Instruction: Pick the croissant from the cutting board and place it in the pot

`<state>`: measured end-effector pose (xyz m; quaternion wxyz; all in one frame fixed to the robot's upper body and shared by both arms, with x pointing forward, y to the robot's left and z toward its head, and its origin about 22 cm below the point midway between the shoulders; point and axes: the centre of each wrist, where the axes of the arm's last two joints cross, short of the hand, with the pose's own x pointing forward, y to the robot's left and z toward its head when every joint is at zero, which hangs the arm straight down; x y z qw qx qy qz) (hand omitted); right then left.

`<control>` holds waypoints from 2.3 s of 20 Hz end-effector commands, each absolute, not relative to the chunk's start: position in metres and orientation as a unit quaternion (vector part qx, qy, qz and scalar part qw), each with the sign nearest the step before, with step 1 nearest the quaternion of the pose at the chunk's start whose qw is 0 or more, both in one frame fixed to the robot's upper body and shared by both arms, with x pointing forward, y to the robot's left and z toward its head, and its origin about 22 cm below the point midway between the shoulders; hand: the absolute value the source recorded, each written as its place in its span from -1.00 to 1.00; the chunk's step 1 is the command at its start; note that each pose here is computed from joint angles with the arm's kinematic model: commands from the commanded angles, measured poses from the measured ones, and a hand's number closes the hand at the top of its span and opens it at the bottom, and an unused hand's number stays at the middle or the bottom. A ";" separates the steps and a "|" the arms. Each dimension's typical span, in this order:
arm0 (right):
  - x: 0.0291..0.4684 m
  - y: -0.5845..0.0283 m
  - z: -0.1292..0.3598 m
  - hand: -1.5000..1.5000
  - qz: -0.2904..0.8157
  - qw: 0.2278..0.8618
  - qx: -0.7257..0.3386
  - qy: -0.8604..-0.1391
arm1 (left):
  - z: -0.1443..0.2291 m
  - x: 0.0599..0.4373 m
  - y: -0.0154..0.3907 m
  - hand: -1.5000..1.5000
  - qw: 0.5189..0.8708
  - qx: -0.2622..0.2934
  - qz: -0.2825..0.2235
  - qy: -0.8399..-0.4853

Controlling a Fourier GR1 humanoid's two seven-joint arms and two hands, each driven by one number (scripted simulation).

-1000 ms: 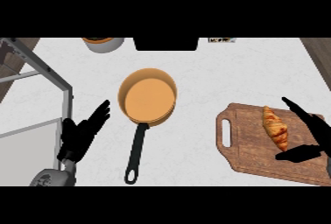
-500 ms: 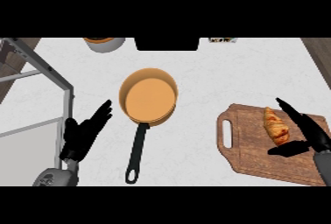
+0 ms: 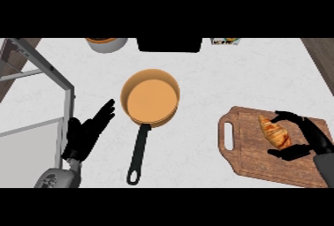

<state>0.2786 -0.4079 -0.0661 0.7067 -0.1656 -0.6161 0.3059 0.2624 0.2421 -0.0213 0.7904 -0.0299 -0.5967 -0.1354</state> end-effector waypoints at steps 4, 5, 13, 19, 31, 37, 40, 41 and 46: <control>0.264 -0.390 -0.096 1.00 0.311 0.683 -0.139 -0.646 | -0.031 0.253 0.240 0.00 0.790 -0.031 -0.130 -0.599; 0.261 -0.399 -0.094 1.00 0.290 0.686 -0.132 -0.654 | -0.022 0.248 0.225 0.00 0.790 -0.030 -0.130 -0.598; 0.339 -0.336 -0.062 1.00 0.248 0.629 0.090 -0.731 | -0.022 0.266 0.239 0.00 0.790 -0.039 -0.143 -0.594; 0.367 -0.308 -0.030 1.00 0.273 0.591 0.083 -0.755 | -0.034 0.261 0.243 0.00 0.797 -0.025 -0.135 -0.589; 0.363 -0.292 0.055 1.00 0.340 0.490 -0.030 -0.802 | -0.029 0.258 0.238 0.00 0.791 -0.024 -0.119 -0.600; 0.362 -0.241 0.129 1.00 0.364 0.481 -0.064 -0.795 | -0.016 0.264 0.250 0.00 0.794 -0.029 -0.124 -0.595; 0.359 -0.210 0.144 1.00 0.368 0.471 -0.084 -0.797 | -0.027 0.254 0.249 0.00 0.794 -0.021 -0.129 -0.594; 0.368 -0.201 0.180 1.00 0.384 0.469 -0.079 -0.792 | -0.017 0.266 0.226 0.00 0.792 -0.027 -0.129 -0.596; 0.368 -0.143 0.193 1.00 0.432 0.468 -0.096 -0.765 | -0.030 0.248 0.247 0.00 0.798 -0.028 -0.135 -0.587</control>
